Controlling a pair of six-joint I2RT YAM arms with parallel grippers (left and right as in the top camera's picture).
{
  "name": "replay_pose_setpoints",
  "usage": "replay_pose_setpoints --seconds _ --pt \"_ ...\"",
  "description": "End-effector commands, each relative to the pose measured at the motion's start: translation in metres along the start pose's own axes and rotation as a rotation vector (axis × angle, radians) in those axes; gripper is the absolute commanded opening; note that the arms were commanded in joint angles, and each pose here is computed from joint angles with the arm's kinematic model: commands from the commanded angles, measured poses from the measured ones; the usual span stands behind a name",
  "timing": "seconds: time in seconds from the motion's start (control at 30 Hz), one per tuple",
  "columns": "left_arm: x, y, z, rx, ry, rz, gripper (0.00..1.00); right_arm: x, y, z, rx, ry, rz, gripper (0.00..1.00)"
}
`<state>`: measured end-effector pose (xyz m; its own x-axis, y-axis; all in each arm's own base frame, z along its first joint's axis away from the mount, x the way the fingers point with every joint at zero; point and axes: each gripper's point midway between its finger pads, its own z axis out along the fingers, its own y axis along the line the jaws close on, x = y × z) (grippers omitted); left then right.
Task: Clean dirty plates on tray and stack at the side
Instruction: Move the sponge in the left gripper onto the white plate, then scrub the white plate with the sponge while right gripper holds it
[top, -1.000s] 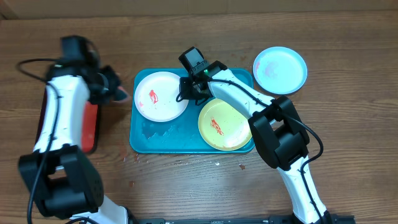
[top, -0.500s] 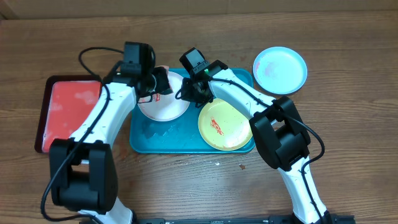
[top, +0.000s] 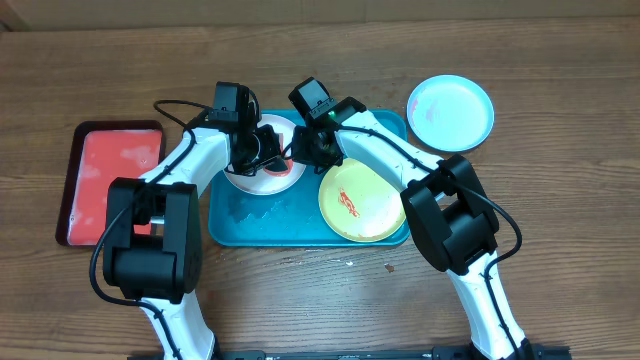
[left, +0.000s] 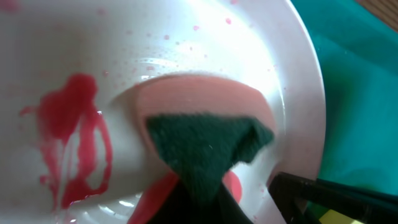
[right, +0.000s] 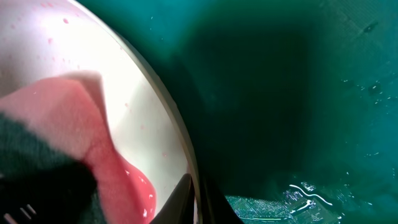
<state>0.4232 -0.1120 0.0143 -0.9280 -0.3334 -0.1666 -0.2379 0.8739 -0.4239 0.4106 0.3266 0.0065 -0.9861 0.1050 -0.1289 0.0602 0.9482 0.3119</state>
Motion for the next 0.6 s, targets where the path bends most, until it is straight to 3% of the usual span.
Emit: replay_pose_setpoints --seconds 0.0,0.3,0.4,0.57 --pt "0.005 0.013 0.011 -0.031 0.028 -0.029 0.17 0.016 -0.025 0.022 0.083 0.052 0.007 0.06" --pt "-0.022 0.089 -0.012 -0.359 -0.088 -0.077 0.12 0.017 -0.026 0.022 0.084 0.053 0.007 0.06" --pt "-0.03 0.096 -0.022 -0.381 -0.088 -0.057 0.05 0.016 -0.026 0.022 0.084 0.053 0.007 0.06" --pt "-0.04 0.083 -0.028 -0.337 -0.094 -0.058 0.04 0.016 -0.025 0.022 0.082 0.051 0.007 0.06"
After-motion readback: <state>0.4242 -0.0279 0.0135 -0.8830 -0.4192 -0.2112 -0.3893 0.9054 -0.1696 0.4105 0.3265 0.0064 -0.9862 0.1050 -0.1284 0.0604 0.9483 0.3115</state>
